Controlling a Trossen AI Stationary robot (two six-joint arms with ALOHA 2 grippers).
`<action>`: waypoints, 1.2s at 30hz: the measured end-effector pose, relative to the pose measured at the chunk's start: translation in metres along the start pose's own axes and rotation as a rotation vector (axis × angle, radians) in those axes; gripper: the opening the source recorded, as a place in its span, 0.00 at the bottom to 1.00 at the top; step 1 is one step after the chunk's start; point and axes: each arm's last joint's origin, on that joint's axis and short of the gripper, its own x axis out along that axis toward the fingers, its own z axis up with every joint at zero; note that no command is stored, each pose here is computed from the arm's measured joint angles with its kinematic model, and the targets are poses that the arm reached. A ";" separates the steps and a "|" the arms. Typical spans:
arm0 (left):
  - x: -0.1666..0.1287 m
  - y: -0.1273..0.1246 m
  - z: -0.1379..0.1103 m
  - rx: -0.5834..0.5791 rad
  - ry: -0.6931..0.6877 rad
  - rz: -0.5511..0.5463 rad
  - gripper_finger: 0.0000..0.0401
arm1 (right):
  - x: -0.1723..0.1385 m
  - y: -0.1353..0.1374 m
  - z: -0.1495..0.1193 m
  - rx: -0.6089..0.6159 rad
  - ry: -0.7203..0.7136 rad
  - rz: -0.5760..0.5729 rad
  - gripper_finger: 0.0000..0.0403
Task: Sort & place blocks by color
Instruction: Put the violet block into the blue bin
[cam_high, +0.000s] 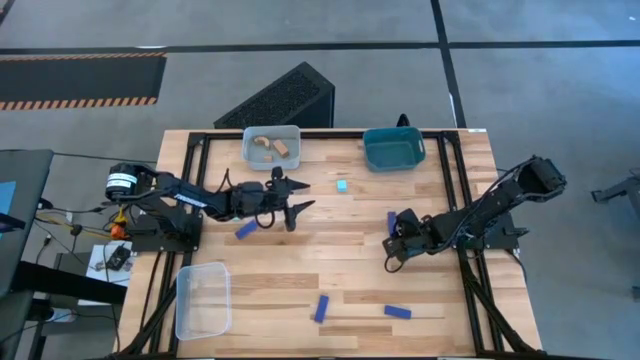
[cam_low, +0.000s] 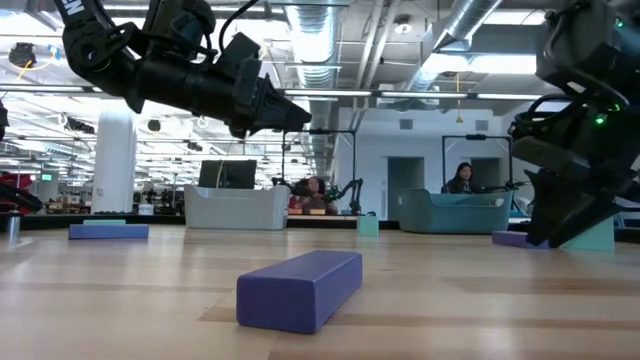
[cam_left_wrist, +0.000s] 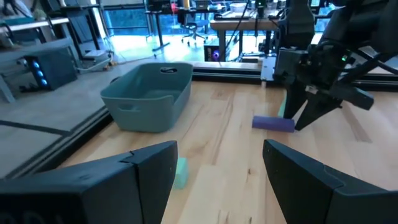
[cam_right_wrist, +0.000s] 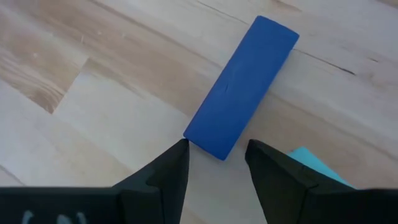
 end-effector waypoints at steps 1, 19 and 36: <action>0.001 0.001 0.001 0.006 -0.003 0.003 0.57 | 0.000 0.000 0.000 0.006 -0.002 0.000 0.48; 0.002 0.005 -0.003 0.034 0.040 0.016 0.57 | 0.010 -0.013 0.003 0.150 -0.045 -0.049 0.59; 0.022 0.004 0.033 -0.068 -0.086 -0.116 0.57 | 0.003 -0.009 0.000 -0.086 -0.231 -0.017 0.26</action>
